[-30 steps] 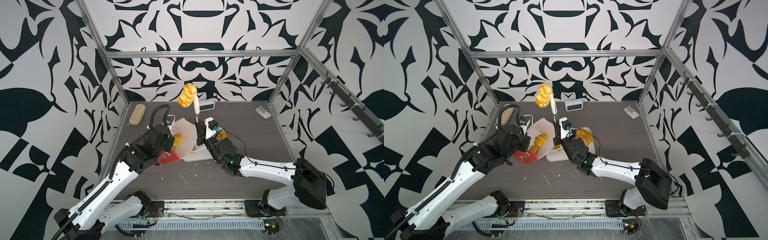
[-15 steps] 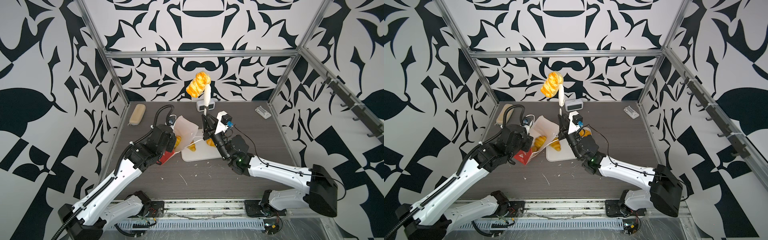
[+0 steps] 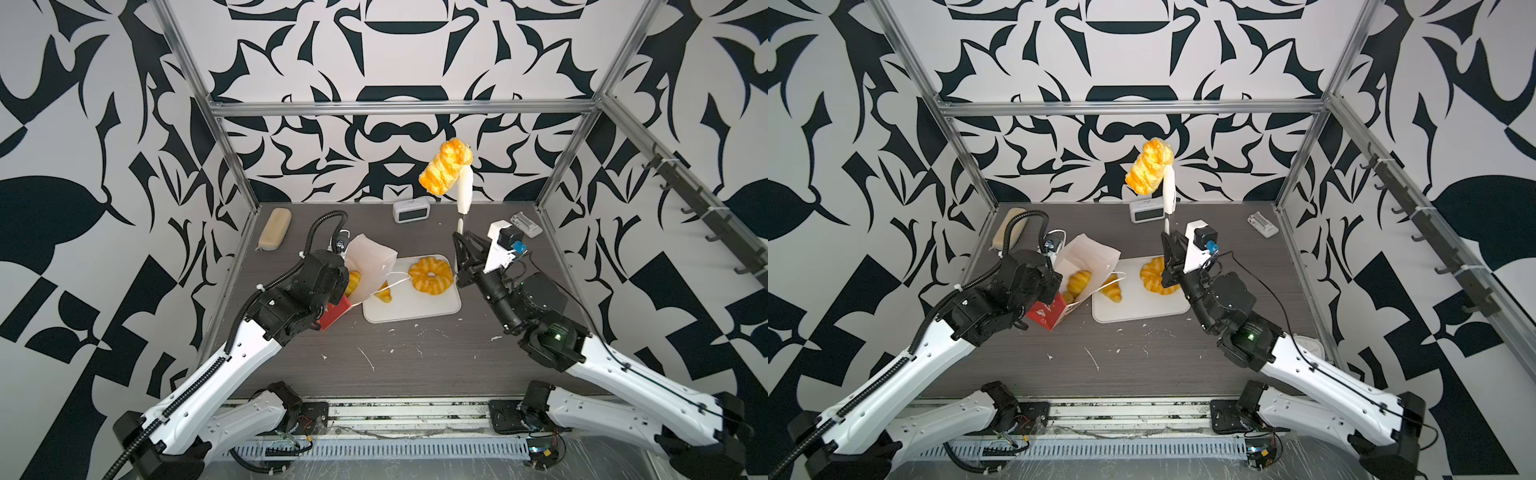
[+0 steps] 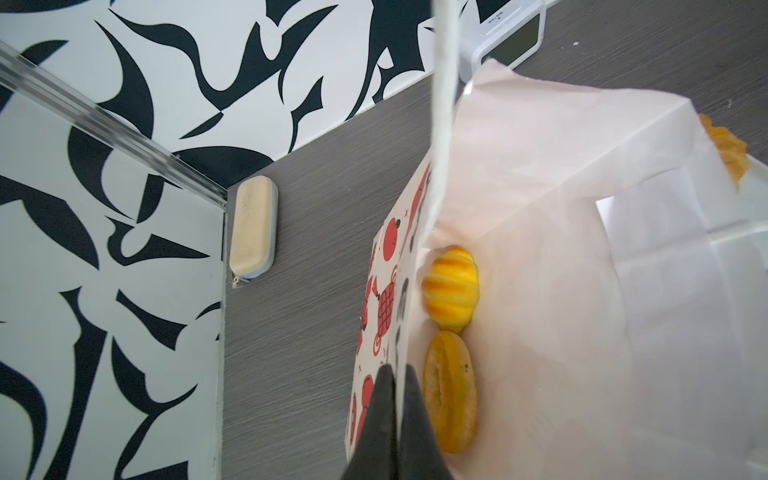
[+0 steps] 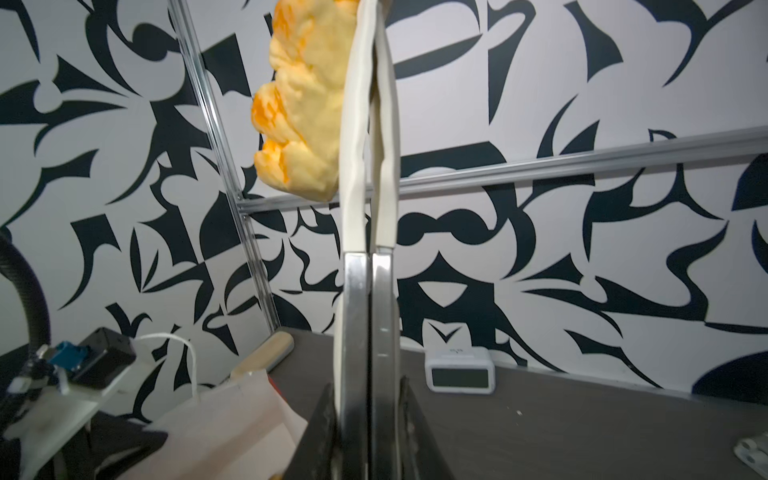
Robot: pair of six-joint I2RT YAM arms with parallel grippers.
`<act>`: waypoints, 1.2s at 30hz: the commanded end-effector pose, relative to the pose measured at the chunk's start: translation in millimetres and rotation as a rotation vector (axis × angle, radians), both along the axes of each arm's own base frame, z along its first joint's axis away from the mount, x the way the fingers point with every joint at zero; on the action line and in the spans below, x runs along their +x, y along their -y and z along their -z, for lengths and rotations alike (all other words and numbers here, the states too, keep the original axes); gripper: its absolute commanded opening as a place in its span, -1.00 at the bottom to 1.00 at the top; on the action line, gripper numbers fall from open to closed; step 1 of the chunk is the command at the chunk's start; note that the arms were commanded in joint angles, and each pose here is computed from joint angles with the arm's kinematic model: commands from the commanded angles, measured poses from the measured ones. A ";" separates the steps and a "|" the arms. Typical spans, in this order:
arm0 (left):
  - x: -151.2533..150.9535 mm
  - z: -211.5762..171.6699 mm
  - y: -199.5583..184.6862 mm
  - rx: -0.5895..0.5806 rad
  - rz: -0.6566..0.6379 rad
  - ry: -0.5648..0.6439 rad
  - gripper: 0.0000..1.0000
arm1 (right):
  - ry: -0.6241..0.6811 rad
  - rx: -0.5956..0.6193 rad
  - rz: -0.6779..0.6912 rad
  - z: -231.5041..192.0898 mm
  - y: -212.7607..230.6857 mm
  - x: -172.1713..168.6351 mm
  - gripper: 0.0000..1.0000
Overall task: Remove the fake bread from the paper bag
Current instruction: 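Lower the pale twisted bun onto the white tray with the right tongs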
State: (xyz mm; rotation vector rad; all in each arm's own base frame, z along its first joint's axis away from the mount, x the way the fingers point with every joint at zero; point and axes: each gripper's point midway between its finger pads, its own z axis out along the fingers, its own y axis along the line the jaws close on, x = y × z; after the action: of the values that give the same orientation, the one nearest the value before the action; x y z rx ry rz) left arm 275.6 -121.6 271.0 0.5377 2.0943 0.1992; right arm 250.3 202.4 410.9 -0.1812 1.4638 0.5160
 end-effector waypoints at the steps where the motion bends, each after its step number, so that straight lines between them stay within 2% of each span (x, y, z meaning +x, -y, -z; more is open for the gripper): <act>1: 5.1 -17.7 -13.1 0.030 -0.037 0.042 -1.00 | -0.145 -0.099 0.012 30.2 13.6 -6.2 -1.00; 7: 11.9 -30.3 -27.4 0.078 -0.066 0.069 -1.00 | -0.303 -0.131 -0.033 87.1 15.4 -17.1 -1.00; 18: 13.5 -67.2 -60.5 0.206 -0.135 0.160 -1.00 | -0.579 -0.136 -0.130 187.5 -13.3 -19.9 -1.00; 26: 17.5 -47.6 -61.7 0.203 -0.147 0.145 -1.00 | -0.768 -0.168 -0.241 242.4 -31.6 -20.2 -1.00; 36: 21.6 -30.4 -64.2 0.162 -0.154 0.119 -1.00 | -0.909 -0.216 -0.356 276.0 -42.8 -8.4 -1.00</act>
State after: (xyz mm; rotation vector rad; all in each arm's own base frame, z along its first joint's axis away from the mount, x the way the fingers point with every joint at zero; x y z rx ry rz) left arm 294.9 -56.6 293.5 0.5022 2.0479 0.5262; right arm 230.9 223.5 108.5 -0.3402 2.4891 0.6583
